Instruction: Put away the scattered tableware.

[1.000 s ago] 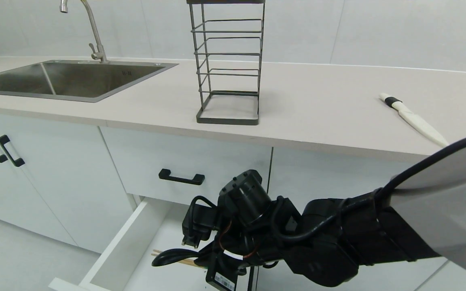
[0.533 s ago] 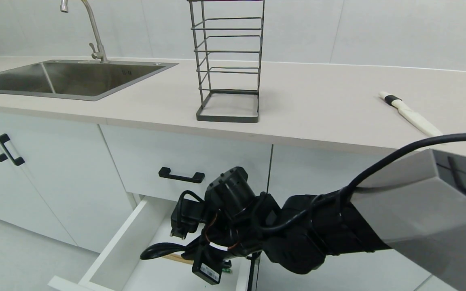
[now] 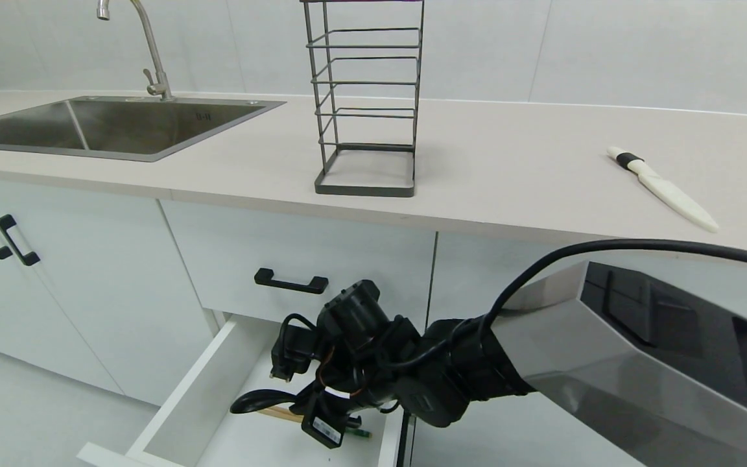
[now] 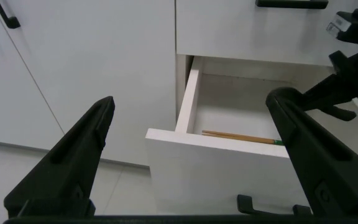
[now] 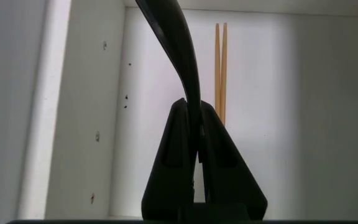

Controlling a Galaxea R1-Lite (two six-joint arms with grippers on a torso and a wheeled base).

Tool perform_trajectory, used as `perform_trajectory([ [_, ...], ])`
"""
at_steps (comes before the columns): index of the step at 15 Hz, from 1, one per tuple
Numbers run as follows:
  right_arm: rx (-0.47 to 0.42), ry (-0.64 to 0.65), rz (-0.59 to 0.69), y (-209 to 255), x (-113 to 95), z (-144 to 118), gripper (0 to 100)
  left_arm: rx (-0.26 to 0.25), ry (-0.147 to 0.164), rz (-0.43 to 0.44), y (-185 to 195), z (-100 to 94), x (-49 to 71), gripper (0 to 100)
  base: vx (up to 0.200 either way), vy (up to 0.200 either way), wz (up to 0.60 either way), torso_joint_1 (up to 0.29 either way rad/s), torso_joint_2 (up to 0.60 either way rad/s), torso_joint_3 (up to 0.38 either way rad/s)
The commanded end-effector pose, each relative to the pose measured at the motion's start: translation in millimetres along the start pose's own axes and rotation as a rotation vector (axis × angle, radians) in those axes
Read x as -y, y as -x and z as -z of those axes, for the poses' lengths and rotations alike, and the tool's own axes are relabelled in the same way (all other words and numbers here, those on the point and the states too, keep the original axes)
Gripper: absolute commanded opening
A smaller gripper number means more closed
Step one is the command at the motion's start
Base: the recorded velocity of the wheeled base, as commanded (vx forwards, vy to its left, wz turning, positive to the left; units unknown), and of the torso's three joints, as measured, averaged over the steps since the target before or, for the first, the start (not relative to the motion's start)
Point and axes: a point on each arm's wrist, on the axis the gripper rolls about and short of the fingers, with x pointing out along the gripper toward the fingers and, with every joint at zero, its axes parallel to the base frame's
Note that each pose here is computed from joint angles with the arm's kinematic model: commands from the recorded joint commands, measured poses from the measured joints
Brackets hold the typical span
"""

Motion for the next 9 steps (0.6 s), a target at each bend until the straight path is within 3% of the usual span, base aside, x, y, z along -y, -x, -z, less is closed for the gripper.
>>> perform_trajectory([
  [1, -0.019, -0.008, -0.005, -16.2, 4.0, 9.0, 0, -0.001, 0.000, 0.000, -0.1, 0.0, 0.0, 100, 0.000, 0.000, 0.00, 0.000, 0.00, 0.000],
  [9, -0.039, -0.017, -0.007, -36.6, 11.2, 16.7, 0, -0.001, 0.000, 0.000, -0.1, 0.0, 0.0, 100, 0.000, 0.000, 0.00, 0.000, 0.00, 0.000],
])
